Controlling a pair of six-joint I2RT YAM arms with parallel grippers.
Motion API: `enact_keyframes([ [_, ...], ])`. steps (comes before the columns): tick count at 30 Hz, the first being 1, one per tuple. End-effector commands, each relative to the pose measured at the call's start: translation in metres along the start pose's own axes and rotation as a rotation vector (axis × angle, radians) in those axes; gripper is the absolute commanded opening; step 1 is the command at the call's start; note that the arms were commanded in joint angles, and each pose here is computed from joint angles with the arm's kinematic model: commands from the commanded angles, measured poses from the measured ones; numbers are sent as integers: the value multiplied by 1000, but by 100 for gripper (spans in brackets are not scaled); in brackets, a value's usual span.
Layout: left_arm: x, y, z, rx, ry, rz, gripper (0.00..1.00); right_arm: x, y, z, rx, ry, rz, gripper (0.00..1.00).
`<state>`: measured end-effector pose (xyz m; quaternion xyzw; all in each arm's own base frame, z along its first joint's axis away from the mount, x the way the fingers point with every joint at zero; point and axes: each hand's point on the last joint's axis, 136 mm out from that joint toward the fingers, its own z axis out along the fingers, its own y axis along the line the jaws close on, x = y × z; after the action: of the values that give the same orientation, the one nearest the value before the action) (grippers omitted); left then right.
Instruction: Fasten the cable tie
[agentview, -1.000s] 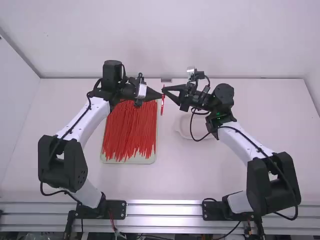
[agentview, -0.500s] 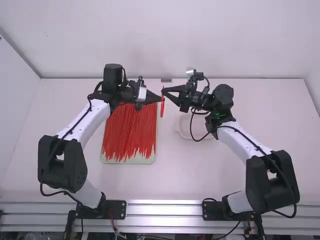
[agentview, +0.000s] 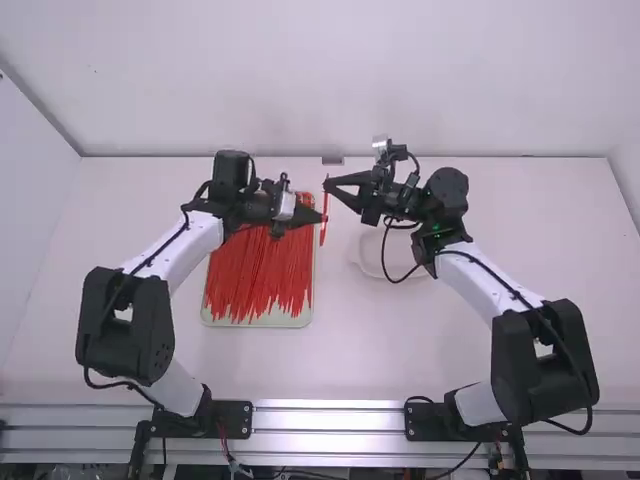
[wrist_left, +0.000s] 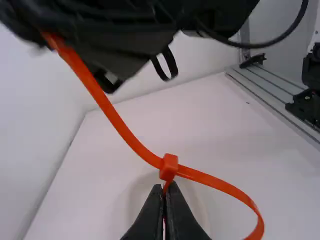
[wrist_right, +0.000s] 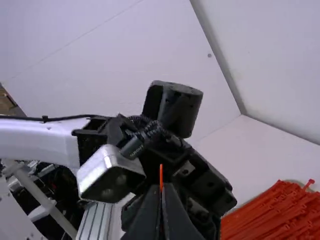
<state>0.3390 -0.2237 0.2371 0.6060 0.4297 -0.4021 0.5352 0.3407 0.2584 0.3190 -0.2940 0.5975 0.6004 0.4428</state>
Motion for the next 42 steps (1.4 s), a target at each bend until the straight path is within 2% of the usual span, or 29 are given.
enact_keyframes([
  [1,26,-11,2,-19,63,-54,2,-41,14,-1,-6,-67,-105,0],
  [16,55,-44,3,1,76,-167,2,-55,17,-7,-9,-110,-129,0],
  [37,54,-46,4,9,66,-186,2,-56,17,-9,-9,-103,-131,0],
  [38,54,-46,4,8,66,-186,2,-55,17,-9,-12,-100,-131,1],
  [39,54,-45,2,5,65,-185,2,-54,18,-9,-18,-94,-132,13],
  [41,50,-46,3,15,46,-178,2,-53,18,-10,-20,-89,-134,24],
  [42,49,-46,4,17,41,-172,2,-54,17,-12,-16,-89,-141,27],
])
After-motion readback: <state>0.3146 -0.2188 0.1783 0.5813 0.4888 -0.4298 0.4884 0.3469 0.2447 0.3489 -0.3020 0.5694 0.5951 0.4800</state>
